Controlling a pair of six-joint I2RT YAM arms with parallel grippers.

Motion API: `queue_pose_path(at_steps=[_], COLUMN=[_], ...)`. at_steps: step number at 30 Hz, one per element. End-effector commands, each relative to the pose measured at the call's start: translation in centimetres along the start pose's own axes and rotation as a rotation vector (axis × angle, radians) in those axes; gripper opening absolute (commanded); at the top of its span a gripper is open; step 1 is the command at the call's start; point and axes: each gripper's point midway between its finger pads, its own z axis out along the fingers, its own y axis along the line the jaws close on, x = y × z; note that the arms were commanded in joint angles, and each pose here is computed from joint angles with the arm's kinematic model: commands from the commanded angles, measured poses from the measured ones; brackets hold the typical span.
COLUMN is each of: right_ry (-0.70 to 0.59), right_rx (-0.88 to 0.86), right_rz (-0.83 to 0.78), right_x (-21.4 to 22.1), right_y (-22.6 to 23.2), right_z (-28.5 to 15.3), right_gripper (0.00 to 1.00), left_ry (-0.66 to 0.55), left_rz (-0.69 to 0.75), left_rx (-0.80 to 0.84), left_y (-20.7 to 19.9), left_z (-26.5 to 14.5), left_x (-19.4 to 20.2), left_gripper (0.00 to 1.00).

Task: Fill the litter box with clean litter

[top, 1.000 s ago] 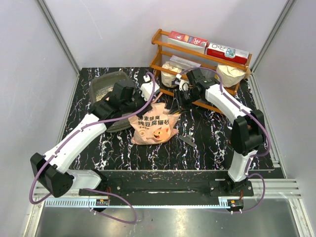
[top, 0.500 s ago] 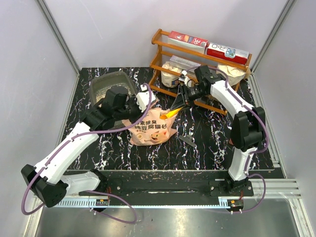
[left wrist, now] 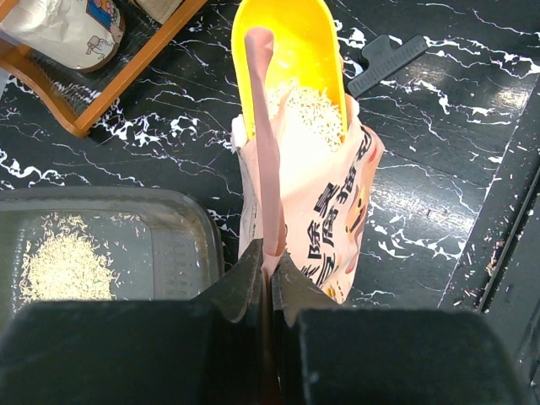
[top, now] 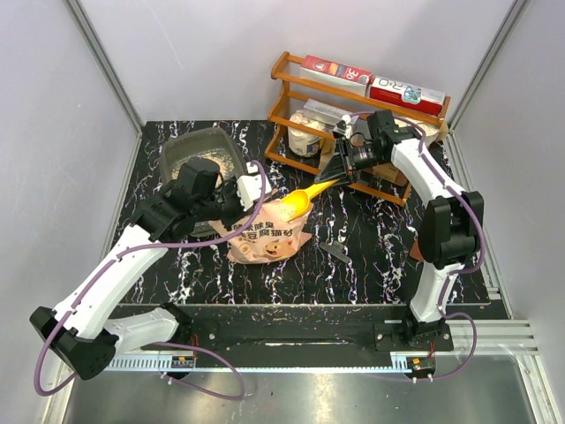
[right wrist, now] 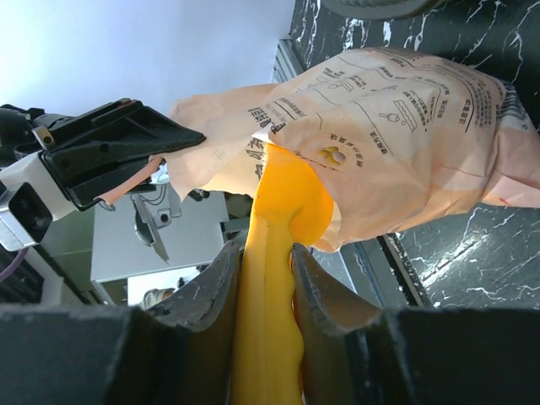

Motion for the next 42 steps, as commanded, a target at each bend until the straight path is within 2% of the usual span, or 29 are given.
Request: queue_pose_path(at_steps=[1, 5, 8, 11, 14, 19, 25, 26, 27, 29, 30, 42], right_ry=[0.020, 0.007, 0.016, 0.046, 0.046, 0.055, -0.010, -0.057, -0.072, -0.113, -0.140, -0.140], right_rx=[-0.091, -0.131, -0.146, -0.199, -0.214, -0.224, -0.096, -0.100, -0.099, -0.125, -0.142, -0.184], right_rz=[0.058, 0.048, 0.070, 0.140, 0.102, 0.130, 0.099, 0.066, 0.100, 0.143, 0.074, 0.068], right_x=[0.7, 0.5, 0.3, -0.1, 0.0, 0.1, -1.2, -2.5, -2.0, -2.5, -2.9, -4.3], right_y=[0.9, 0.2, -2.0, -4.1, -5.1, -6.4, -6.7, -5.2, -5.6, -3.7, -3.6, -2.2], right_z=[-0.5, -1.1, -0.3, 0.4, 0.6, 1.1, 1.1, 0.9, 1.0, 0.6, 0.6, 0.3], right_gripper=[0.00, 0.00, 0.00, 0.00, 0.00, 0.00, 0.00, 0.00, 0.00, 0.00, 0.00, 0.00], left_ry=[-0.099, -0.102, -0.108, -0.113, -0.107, -0.087, -0.062, -0.058, -0.054, -0.045, -0.041, -0.017], left_rz=[0.036, 0.014, -0.018, -0.041, -0.044, -0.053, -0.038, -0.040, -0.042, -0.049, -0.050, -0.044], left_rx=[-0.024, -0.059, -0.077, -0.072, -0.057, -0.045, -0.091, -0.098, -0.106, -0.127, -0.132, -0.199], left_y=[0.5, 1.7, 2.5, 2.8, 2.6, 2.5, 3.4, 3.4, 3.5, 3.8, 3.9, 3.8], left_z=[-1.9, -2.6, -3.1, -3.5, -3.4, -3.1, -3.9, -4.2, -4.3, -4.8, -4.9, -6.9], left_x=[-2.5, -2.8, -2.9, -3.1, -3.0, -2.5, -2.1, -2.0, -1.9, -1.5, -1.3, 0.3], left_gripper=[0.00, 0.00, 0.00, 0.00, 0.00, 0.00, 0.00, 0.00, 0.00, 0.00, 0.00, 0.00])
